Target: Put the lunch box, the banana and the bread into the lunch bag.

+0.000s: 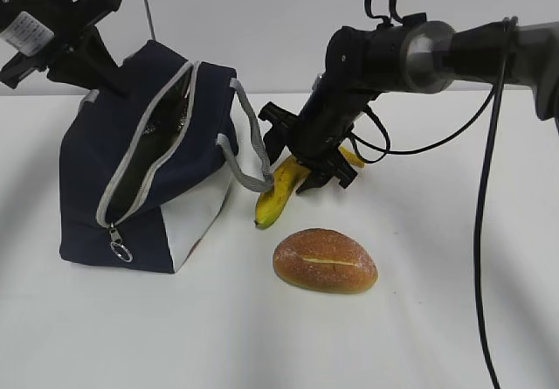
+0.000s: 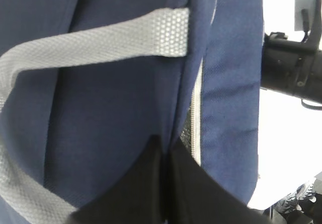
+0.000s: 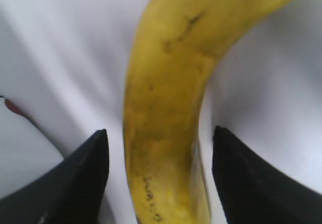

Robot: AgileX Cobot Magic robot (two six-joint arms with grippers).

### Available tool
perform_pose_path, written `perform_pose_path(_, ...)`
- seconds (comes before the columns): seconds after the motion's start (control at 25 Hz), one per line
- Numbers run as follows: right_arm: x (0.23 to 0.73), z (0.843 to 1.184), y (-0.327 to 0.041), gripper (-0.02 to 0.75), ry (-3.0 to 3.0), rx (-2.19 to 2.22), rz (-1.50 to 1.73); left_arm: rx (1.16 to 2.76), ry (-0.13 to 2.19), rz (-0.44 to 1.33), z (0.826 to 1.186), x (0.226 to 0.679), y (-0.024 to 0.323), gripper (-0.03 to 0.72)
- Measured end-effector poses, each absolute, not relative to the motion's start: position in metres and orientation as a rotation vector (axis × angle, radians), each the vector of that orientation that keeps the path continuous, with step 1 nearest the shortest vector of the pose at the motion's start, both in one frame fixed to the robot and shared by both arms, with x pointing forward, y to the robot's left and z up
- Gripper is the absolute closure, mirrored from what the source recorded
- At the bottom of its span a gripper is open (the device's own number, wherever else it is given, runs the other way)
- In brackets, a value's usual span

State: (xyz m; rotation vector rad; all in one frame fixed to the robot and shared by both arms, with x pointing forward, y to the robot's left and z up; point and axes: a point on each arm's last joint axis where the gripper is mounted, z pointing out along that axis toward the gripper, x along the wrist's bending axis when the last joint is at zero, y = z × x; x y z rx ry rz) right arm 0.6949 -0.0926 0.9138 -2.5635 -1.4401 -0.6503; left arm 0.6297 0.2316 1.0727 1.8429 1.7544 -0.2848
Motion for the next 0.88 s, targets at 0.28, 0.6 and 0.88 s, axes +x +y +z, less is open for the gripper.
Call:
perform_pose_path(0.28, 0.697, 0.904, -0.088, 0.349, -1.454, -2.511, -0.665, 1.846, 1.755, -0.288, 1.071, 0.63, 0.232, 0.691)
perform_pose_path(0.6, 0.703, 0.914, -0.095, 0.436, -1.669, -2.476, -0.643, 1.846, 1.755, -0.288, 1.071, 0.63, 0.232, 0.691)
perform_pose_path(0.88, 0.719, 0.976, -0.138, 0.436, -2.016, -2.47, -0.604, 1.844, 1.754, -0.288, 1.071, 0.63, 0.231, 0.691)
